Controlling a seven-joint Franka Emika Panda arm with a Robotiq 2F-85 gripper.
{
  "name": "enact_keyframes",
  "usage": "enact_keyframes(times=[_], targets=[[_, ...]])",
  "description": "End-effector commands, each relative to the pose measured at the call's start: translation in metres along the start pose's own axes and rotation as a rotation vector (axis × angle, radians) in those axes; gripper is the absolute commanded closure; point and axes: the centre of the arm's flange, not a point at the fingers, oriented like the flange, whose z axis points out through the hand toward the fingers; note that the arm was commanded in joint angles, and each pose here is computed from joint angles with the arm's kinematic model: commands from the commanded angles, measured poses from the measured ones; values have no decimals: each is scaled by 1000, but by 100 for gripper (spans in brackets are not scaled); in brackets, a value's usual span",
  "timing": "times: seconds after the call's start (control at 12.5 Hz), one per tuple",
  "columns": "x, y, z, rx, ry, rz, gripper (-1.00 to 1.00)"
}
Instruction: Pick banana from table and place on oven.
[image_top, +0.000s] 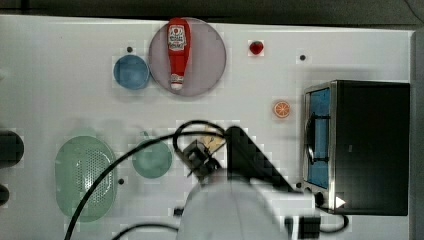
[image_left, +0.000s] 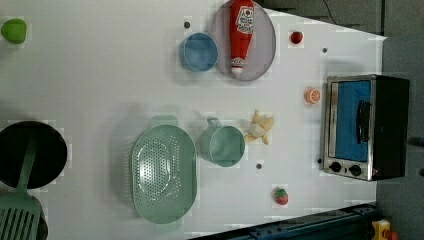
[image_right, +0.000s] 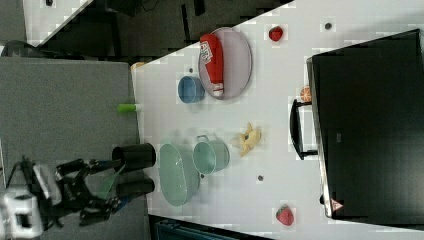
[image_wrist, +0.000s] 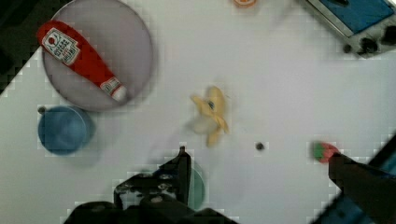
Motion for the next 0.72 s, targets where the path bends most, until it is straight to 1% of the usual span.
enact_keyframes(times=[0.08, 0.4, 0.72], targets=[[25, -20, 121, -103, -102, -55, -100], [37, -35, 231, -87, -102, -59, -100], [29, -28, 330, -65, -96, -59, -100]])
